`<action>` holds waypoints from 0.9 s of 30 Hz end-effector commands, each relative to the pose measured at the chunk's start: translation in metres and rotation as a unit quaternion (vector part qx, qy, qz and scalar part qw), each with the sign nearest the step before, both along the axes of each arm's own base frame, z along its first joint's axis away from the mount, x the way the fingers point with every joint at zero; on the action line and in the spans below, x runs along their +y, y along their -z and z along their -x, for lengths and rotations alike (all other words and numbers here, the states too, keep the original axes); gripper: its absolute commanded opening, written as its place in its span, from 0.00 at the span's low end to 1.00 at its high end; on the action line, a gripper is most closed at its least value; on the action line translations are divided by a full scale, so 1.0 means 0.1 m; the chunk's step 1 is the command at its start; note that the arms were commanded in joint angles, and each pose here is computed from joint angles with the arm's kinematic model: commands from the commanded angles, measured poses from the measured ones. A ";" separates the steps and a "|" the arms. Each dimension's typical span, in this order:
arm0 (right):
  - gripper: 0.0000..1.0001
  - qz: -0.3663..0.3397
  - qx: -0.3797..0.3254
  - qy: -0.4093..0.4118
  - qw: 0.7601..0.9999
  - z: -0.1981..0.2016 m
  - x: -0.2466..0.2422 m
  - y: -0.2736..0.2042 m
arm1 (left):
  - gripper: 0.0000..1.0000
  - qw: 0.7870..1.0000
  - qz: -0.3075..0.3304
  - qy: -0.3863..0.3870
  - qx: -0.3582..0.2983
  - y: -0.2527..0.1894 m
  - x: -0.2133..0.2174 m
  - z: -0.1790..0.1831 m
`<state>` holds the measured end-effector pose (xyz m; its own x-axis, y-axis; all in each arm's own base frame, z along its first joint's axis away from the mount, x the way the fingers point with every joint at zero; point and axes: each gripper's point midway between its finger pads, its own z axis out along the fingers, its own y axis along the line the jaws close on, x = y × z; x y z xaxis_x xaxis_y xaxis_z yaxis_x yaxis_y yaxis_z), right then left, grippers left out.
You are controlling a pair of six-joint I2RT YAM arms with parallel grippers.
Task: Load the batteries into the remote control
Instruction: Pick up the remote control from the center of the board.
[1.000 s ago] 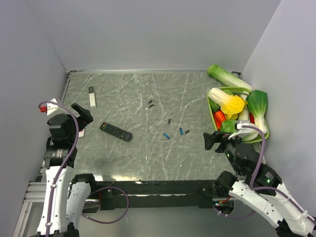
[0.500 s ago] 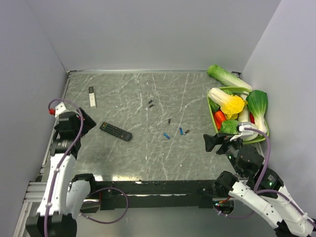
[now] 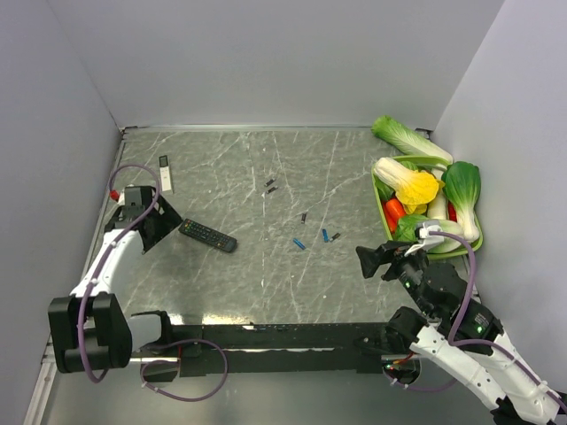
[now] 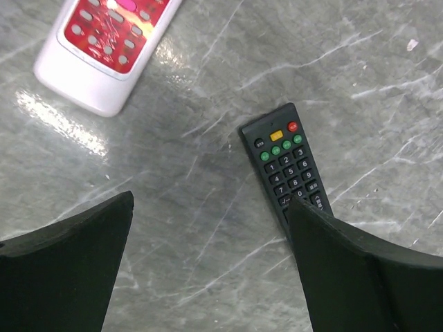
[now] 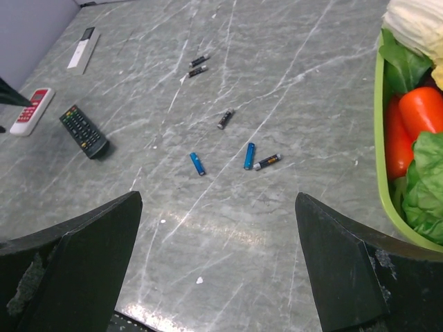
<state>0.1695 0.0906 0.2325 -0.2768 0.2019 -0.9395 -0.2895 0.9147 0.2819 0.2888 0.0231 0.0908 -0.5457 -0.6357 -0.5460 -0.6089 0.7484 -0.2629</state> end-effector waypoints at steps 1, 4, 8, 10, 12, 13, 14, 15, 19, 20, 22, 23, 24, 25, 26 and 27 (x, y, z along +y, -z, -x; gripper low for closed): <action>1.00 -0.012 -0.020 -0.016 1.000 0.00 0.06 -0.10 | 0.97 0.999 0.025 -0.031 -0.008 -0.05 -0.03 -0.13; 1.00 -0.006 -0.017 -0.023 1.000 0.00 0.09 -0.10 | 0.97 0.998 -0.026 -0.064 0.007 -0.04 0.20 -0.11; 1.00 -0.005 -0.016 -0.028 0.999 0.00 0.11 -0.09 | 0.97 0.991 -0.090 -0.091 0.032 -0.12 0.54 -0.13; 1.00 -0.007 -0.018 -0.029 0.999 0.00 0.11 -0.09 | 0.97 0.988 -0.103 -0.100 0.053 -0.05 0.72 -0.13; 1.00 -0.006 -0.018 -0.029 0.999 0.00 0.11 -0.09 | 0.97 0.987 -0.112 -0.097 0.065 -0.02 0.82 -0.20; 1.00 -0.006 -0.019 -0.031 0.999 0.00 0.12 -0.09 | 0.97 0.987 -0.110 -0.099 0.069 0.01 0.88 -0.22; 1.00 -0.006 -0.019 -0.032 0.999 0.00 0.12 -0.09 | 0.97 0.987 -0.109 -0.095 0.063 -0.02 0.92 -0.30; 1.00 -0.006 -0.017 -0.035 0.999 0.01 0.13 -0.08 | 0.97 0.987 -0.108 -0.084 0.087 0.09 0.95 -0.32; 1.00 -0.003 -0.016 -0.037 0.999 0.00 0.15 -0.07 | 0.97 0.988 -0.090 -0.059 0.114 0.23 1.06 -0.54; 1.00 -0.002 -0.015 -0.037 0.999 0.00 0.15 -0.07 | 0.97 0.989 -0.075 -0.044 0.117 0.28 1.02 -0.59; 1.00 -0.003 -0.015 -0.036 0.999 0.00 0.15 -0.06 | 0.97 0.989 -0.068 -0.018 0.131 0.38 1.01 -0.64; 1.00 -0.002 -0.014 -0.036 0.999 0.00 0.14 -0.06 | 0.97 0.988 -0.070 -0.005 0.138 0.44 1.00 -0.65; 1.00 -0.002 -0.014 -0.036 0.999 0.00 0.14 -0.06 | 0.97 0.987 -0.071 -0.001 0.142 0.47 1.02 -0.66; 1.00 -0.001 -0.014 -0.036 0.999 0.00 0.15 -0.05 | 0.97 0.986 -0.072 0.001 0.147 0.48 1.03 -0.67; 1.00 -0.001 -0.014 -0.036 0.999 0.00 0.15 -0.05 | 0.97 0.984 -0.071 0.006 0.163 0.57 1.03 -0.65; 1.00 0.000 -0.014 -0.034 0.999 -0.01 0.14 -0.05 | 0.97 0.984 -0.063 0.013 0.166 0.61 1.00 -0.66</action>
<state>0.1657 0.1021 0.2351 -0.2805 0.1807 -0.9427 -0.3579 0.8916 0.2774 0.3441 0.1249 0.0317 -0.6658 -0.6080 -0.4325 -0.6907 0.7215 0.0491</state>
